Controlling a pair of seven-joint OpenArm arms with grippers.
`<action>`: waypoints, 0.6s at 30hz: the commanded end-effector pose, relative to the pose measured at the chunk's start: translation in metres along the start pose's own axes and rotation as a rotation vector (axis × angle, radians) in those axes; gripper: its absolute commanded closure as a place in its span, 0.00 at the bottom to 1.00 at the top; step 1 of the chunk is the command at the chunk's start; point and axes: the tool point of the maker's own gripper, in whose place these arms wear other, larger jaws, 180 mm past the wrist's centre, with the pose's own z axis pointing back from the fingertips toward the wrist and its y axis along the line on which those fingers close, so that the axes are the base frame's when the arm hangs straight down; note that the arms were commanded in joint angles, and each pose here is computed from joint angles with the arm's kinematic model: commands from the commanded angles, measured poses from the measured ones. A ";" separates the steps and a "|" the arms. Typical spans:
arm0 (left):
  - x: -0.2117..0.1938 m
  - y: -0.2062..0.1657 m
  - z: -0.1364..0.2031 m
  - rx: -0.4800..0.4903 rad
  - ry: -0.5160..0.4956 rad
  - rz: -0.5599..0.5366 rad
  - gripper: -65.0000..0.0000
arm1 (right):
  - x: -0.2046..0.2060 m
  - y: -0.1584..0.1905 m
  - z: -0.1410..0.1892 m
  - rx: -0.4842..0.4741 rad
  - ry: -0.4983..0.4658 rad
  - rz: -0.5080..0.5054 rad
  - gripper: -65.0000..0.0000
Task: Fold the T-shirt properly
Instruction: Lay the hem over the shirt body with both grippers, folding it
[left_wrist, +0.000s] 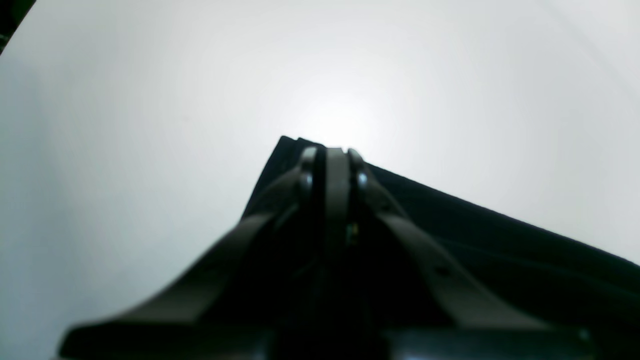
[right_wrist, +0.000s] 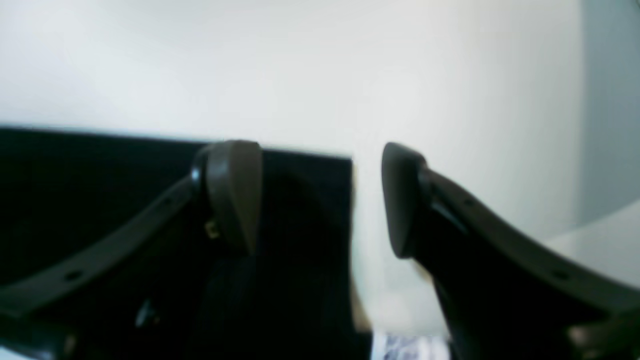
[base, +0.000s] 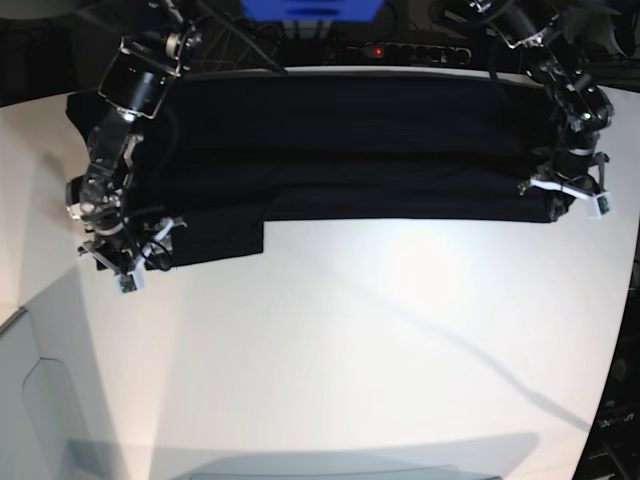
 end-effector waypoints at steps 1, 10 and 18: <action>0.018 0.002 0.001 0.001 -0.055 -0.010 1.00 | 0.024 -0.010 0.001 -0.017 -0.061 0.006 0.41; 0.015 0.004 0.004 0.006 -0.049 -0.014 1.00 | 0.006 -0.006 -0.009 0.014 -0.009 -0.012 0.55; 0.014 0.004 0.004 0.006 -0.047 -0.014 1.00 | 0.019 -0.010 -0.003 -0.005 -0.046 -0.002 1.00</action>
